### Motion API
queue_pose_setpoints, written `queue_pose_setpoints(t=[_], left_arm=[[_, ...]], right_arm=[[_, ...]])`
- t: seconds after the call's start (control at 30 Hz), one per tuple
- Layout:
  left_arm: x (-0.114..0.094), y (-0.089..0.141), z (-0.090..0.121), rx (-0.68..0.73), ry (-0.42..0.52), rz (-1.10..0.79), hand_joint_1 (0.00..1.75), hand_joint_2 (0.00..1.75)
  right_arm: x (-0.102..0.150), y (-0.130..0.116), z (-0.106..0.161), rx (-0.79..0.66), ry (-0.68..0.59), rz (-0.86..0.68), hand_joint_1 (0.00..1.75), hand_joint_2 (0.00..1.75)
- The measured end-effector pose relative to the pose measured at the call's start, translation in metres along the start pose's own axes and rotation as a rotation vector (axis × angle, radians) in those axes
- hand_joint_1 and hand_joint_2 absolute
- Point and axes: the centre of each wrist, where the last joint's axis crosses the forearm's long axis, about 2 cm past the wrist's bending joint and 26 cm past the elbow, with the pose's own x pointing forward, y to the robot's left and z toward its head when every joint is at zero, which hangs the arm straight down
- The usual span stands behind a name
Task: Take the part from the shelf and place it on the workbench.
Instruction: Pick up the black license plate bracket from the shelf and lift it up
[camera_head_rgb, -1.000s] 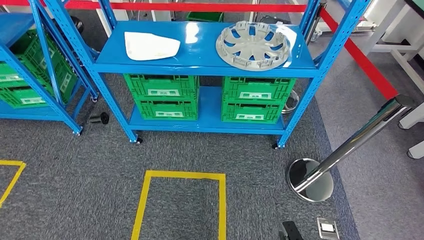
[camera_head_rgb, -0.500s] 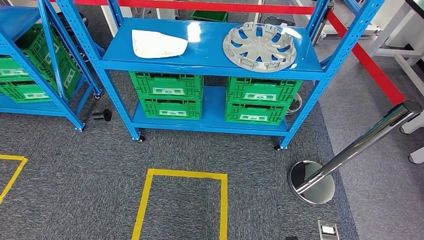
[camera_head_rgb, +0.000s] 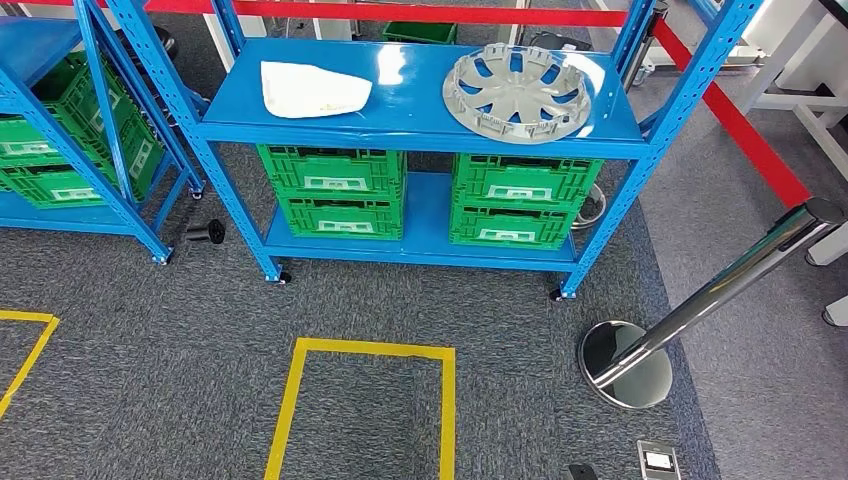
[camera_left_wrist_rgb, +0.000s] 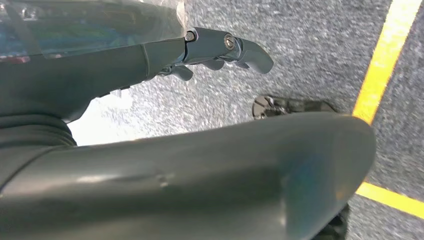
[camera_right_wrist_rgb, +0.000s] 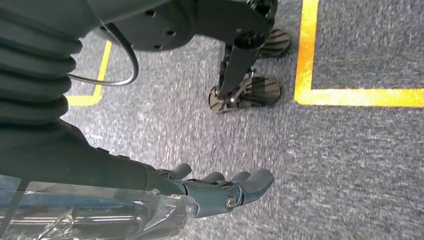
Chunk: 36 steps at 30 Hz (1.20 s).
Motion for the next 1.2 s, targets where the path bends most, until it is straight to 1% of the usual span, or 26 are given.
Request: queue_pose_setpoints(t=[0.33,0.5,0.8,1.2], left_arm=[[0.017,-0.019,-0.003,-0.012,-0.009,0.045,0.0,0.0],[0.024,-0.028,-0.003,-0.017,-0.008,0.051,0.0,0.0],[0.031,-0.038,-0.004,-0.014,0.001,0.056,0.0,0.0],[0.041,-0.051,-0.005,0.018,0.011,0.009,0.0,0.0]], right_arm=[[0.014,0.011,-0.003,-0.003,0.033,-0.048,0.0,0.0],[0.02,0.013,-0.004,-0.017,0.051,-0.059,0.0,0.0],[0.028,0.008,-0.006,-0.059,0.073,-0.074,0.0,0.0],[0.042,-0.003,-0.009,-0.13,0.111,-0.064,0.0,0.0]])
